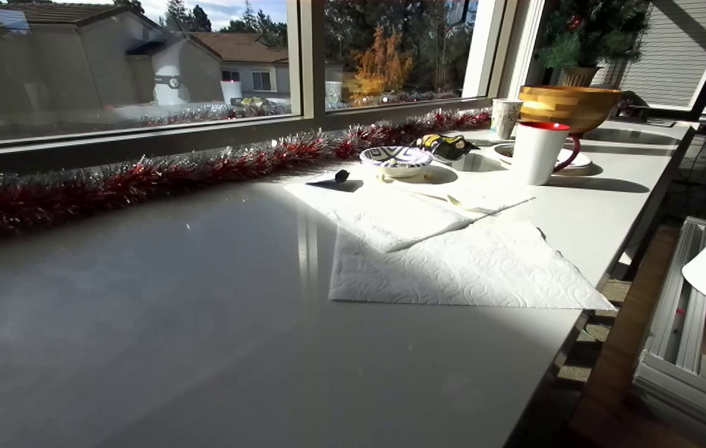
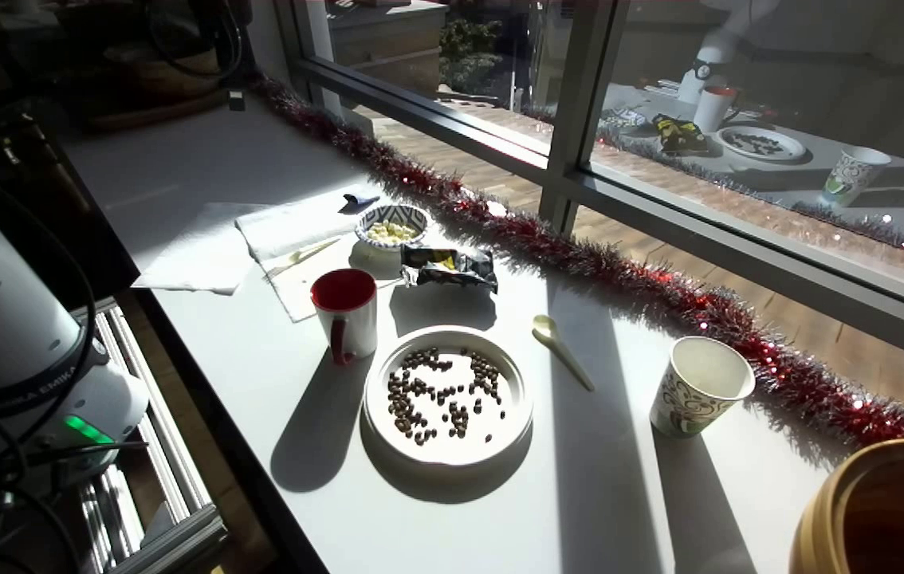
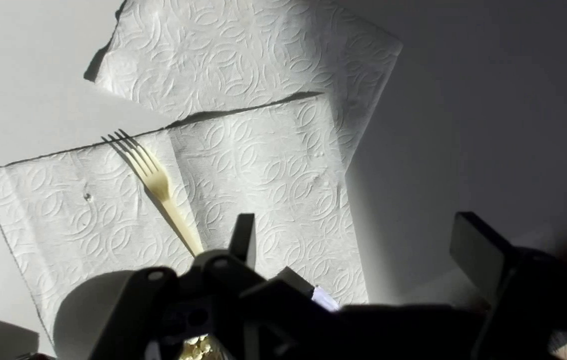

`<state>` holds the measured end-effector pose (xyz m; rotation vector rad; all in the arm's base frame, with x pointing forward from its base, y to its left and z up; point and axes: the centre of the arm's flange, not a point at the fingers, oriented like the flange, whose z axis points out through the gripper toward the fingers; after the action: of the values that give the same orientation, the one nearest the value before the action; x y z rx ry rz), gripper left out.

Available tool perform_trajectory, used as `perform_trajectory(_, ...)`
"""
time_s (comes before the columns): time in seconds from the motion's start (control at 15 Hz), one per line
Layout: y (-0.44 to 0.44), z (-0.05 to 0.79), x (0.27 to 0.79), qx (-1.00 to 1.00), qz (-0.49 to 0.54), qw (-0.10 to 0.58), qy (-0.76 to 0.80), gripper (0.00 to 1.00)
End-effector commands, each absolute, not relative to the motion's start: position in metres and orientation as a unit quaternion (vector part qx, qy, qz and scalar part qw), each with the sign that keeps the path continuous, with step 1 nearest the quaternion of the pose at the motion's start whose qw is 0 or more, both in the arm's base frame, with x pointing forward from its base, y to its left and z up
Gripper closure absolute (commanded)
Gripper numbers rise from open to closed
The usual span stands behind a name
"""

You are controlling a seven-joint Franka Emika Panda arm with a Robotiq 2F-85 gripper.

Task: Pour out the beans from the cup

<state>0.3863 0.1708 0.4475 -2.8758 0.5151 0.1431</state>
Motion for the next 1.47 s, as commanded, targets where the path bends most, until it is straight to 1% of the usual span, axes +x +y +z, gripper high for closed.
perform_trajectory(0.0, 0.124, 0.466, 0.360, -0.957, 0.017, 0.112, 0.266, 0.00)
perform_trajectory(0.33, 0.042, 0.468, 0.312, -0.914, -0.009, 0.128, 0.386, 0.00)
perform_trajectory(0.6, -0.031, 0.470, 0.270, -0.866, -0.026, 0.154, 0.475, 0.00)
perform_trajectory(0.8, -0.106, 0.479, 0.247, -0.823, -0.041, 0.157, 0.544, 0.00)
perform_trajectory(0.87, -0.072, 0.480, 0.279, -0.846, -0.029, 0.159, 0.509, 0.00)
perform_trajectory(1.0, -0.104, 0.485, 0.262, -0.825, -0.038, 0.164, 0.539, 0.00)
perform_trajectory(1.4, -0.105, 0.486, 0.260, -0.824, -0.040, 0.163, 0.541, 0.00)
